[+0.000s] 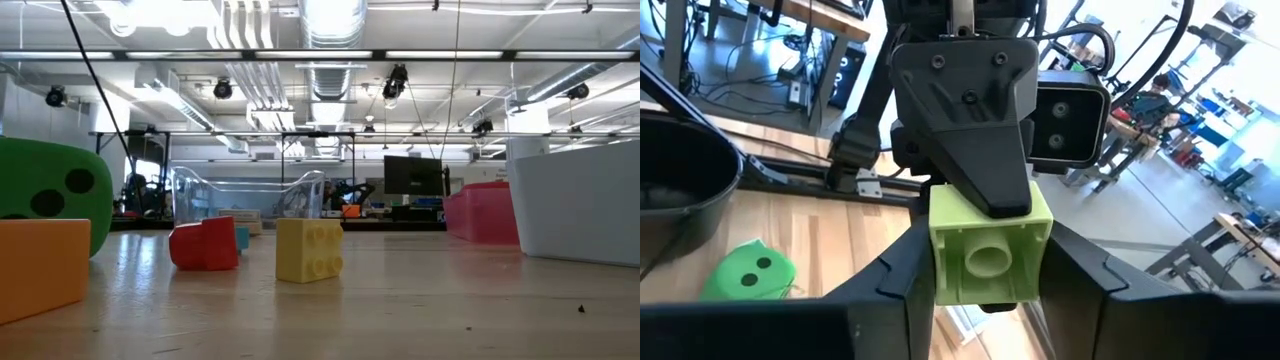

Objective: Pick & Place Toys
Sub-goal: Put the light green game piece into the white bin

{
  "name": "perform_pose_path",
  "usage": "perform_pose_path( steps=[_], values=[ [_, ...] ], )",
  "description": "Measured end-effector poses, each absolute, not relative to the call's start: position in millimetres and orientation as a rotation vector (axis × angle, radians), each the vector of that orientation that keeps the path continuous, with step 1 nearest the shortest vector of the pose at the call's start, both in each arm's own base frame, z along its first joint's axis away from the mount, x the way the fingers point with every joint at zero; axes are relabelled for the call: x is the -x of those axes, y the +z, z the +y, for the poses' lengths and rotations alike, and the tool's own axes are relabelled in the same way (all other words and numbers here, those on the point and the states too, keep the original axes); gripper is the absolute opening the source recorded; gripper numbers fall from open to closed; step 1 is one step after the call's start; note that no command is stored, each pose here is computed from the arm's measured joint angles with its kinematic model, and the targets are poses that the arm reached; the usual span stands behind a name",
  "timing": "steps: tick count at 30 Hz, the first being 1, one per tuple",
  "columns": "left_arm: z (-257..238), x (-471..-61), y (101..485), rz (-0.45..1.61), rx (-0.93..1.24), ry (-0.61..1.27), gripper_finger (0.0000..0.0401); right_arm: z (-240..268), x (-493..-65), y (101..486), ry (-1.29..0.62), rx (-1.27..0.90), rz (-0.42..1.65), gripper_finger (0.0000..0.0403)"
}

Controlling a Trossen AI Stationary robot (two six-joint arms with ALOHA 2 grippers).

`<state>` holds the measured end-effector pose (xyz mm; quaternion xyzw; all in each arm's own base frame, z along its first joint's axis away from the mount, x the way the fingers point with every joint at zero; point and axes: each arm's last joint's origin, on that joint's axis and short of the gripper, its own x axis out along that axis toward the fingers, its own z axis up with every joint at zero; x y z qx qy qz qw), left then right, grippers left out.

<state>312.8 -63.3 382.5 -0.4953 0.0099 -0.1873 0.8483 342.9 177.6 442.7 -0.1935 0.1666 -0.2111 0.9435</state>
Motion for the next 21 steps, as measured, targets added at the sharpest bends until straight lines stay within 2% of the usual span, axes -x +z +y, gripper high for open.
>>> perform_pose_path(
  steps=[3, 4, 10, 14, 17, 21],
  values=[
    [-63, -313, 383, 0.020, 1.041, -0.395, 0.0139, 178, -343, 443, -0.429, 0.390, 0.338, 0.0126],
    [-63, -313, 383, 0.018, 1.033, -0.395, 0.0155, 178, -343, 443, -0.429, 0.390, 0.338, 0.0126],
    [-65, -312, 381, 0.046, 0.984, -0.433, 0.0314, 178, -340, 447, -0.365, 0.306, 0.322, 0.0126],
    [-65, -312, 381, 0.043, 0.926, -0.439, 0.0383, 177, -334, 452, -0.249, 0.197, 0.321, 0.0126],
    [-67, -311, 381, 0.036, 0.845, -0.451, 0.0391, 176, -326, 457, -0.178, 0.154, 0.335, 0.0126],
    [-68, -306, 378, 0.096, 0.758, -0.426, 0.0371, 172, -311, 463, -0.015, 0.058, 0.393, 0.0126]
  ],
)
